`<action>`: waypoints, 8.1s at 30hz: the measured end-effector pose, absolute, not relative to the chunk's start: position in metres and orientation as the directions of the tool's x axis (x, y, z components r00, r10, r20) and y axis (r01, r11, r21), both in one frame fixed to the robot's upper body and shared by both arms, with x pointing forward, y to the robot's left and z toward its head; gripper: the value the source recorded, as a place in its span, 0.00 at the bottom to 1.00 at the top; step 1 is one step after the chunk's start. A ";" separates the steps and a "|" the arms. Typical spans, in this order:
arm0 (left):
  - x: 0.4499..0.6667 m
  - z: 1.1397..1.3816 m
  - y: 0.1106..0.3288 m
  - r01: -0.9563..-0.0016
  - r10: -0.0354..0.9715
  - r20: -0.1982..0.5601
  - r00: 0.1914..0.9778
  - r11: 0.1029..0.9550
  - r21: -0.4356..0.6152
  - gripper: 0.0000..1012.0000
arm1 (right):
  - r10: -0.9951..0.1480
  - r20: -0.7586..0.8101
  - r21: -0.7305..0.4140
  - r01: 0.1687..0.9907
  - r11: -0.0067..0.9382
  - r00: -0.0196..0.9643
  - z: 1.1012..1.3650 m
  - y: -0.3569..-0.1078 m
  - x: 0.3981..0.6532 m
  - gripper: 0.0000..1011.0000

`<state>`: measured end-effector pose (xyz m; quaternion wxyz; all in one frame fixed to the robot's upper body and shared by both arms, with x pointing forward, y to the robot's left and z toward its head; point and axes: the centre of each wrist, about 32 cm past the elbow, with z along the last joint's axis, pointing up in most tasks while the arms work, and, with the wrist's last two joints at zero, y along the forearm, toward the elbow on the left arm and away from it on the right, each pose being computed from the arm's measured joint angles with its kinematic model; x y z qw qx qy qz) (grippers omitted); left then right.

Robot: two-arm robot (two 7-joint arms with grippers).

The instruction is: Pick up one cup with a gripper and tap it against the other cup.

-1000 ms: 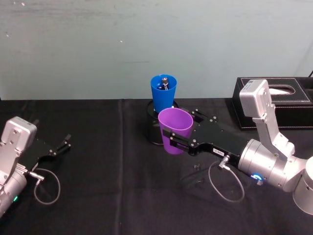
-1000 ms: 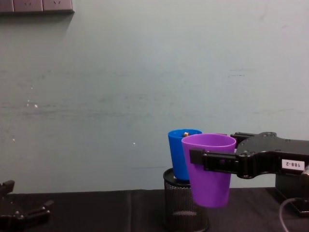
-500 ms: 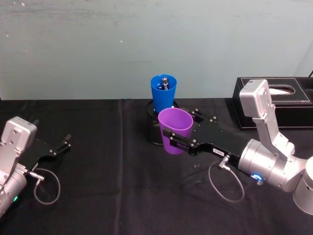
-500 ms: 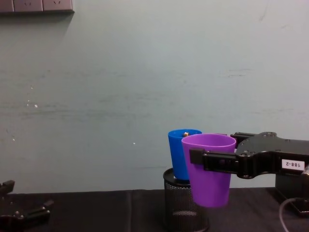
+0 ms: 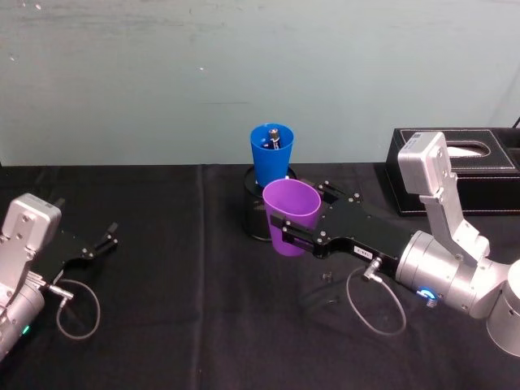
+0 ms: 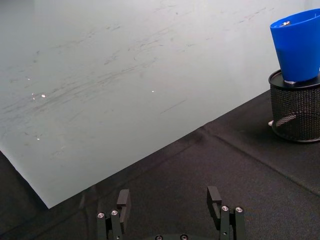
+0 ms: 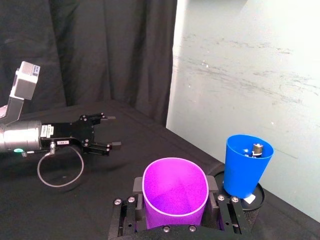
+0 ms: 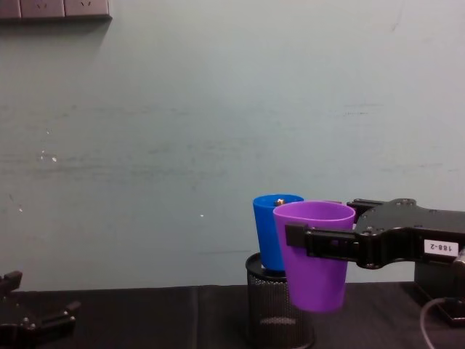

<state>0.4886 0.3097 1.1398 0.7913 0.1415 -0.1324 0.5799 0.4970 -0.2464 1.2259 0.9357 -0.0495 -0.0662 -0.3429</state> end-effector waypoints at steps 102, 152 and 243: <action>0.489 1.140 0.310 -0.955 0.880 0.374 0.292 0.287 0.070 0.99 | -0.718 0.155 -0.011 0.728 0.686 0.679 1.214 -0.212 0.552 0.72; 0.489 1.140 0.310 -0.955 0.880 0.374 0.292 0.287 0.070 0.99 | -0.733 0.171 0.027 0.741 0.671 0.658 1.229 -0.207 0.583 0.72; 0.489 1.140 0.310 -0.955 0.880 0.374 0.292 0.287 0.070 0.99 | -0.739 0.153 0.032 0.745 0.667 0.656 1.232 -0.209 0.589 0.72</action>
